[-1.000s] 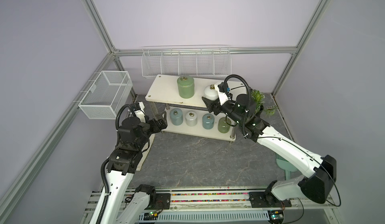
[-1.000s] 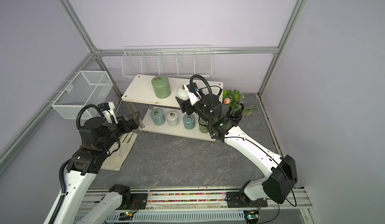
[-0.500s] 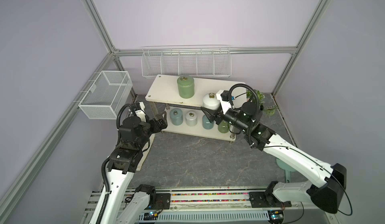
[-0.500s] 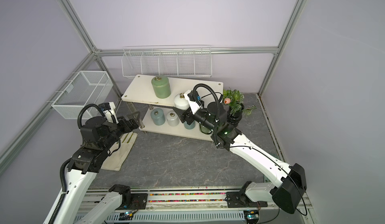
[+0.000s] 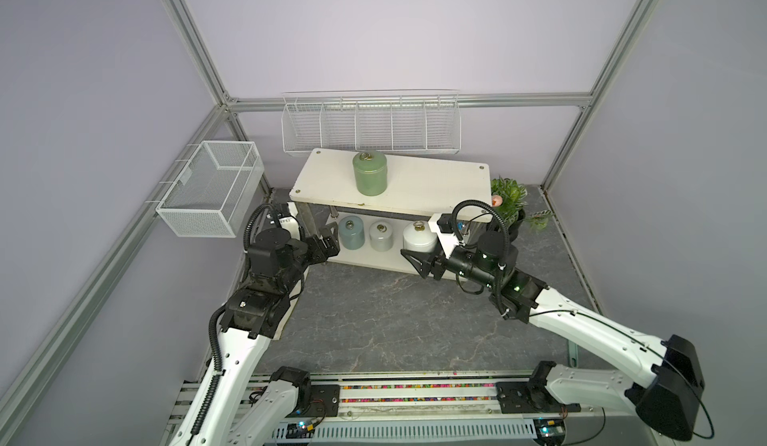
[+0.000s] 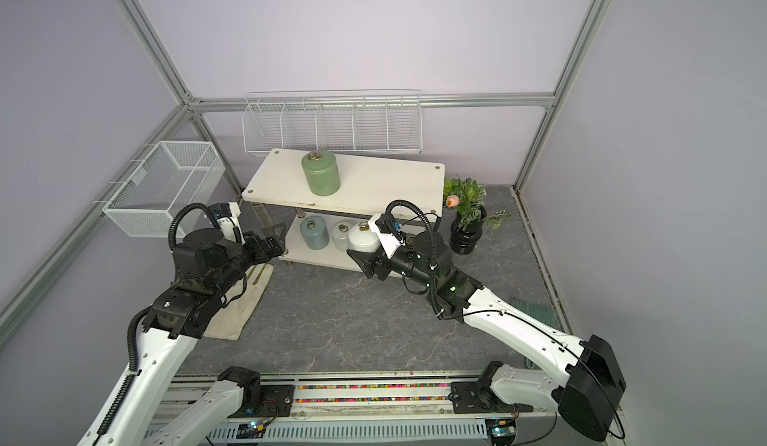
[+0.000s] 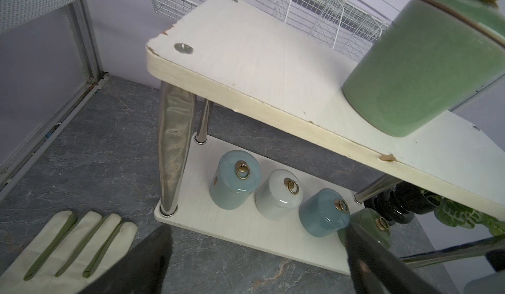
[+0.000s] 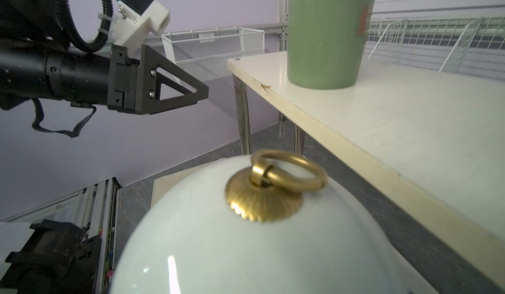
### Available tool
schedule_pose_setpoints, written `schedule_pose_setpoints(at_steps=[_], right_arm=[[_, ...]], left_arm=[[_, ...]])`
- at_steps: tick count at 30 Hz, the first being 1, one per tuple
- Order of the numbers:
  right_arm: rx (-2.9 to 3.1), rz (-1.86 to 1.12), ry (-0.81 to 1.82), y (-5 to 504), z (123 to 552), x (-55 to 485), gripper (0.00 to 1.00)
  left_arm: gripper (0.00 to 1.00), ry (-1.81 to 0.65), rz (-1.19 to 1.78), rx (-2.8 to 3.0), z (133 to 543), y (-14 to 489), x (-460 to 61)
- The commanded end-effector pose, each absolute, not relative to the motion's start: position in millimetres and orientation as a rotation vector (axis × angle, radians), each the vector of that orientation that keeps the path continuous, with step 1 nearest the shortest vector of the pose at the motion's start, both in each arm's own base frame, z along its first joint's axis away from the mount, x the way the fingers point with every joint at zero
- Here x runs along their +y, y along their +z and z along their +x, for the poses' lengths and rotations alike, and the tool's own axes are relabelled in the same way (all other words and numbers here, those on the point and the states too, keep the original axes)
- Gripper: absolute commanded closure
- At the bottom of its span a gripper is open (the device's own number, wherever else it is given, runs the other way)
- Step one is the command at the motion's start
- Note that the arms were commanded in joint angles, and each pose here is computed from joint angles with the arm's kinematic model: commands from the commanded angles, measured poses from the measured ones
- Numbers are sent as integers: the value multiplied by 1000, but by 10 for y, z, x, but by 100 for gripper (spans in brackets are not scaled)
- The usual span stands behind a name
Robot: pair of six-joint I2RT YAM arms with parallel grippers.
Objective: Remove the tea canisters from the shelf
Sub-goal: Place the tea canister at the center of the board.
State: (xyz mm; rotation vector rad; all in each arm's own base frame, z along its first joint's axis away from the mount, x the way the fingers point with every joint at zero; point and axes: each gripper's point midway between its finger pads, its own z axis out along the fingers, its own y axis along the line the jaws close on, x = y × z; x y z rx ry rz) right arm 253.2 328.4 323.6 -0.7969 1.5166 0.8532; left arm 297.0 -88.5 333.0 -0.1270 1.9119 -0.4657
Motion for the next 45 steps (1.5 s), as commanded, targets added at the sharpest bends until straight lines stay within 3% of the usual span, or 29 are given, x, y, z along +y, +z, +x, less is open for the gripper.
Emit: schedule_pose_setpoints(at_steps=[1, 20, 39, 45], right_arm=[[1402, -734, 932, 3432, 2415, 3241, 32], [1695, -719, 986, 1760, 2348, 3302, 33], [1717, -747, 711, 822, 2550, 3412, 29], [1771, -766, 684, 513, 2442, 3400, 28]], left_arm=[[0, -441, -100, 1887, 2983, 3408, -922], [0, -442, -27, 1878, 2929, 3452, -1051], [0, -419, 13, 1883, 2889, 3392, -1157], [0, -405, 0, 1889, 2807, 3347, -1098]])
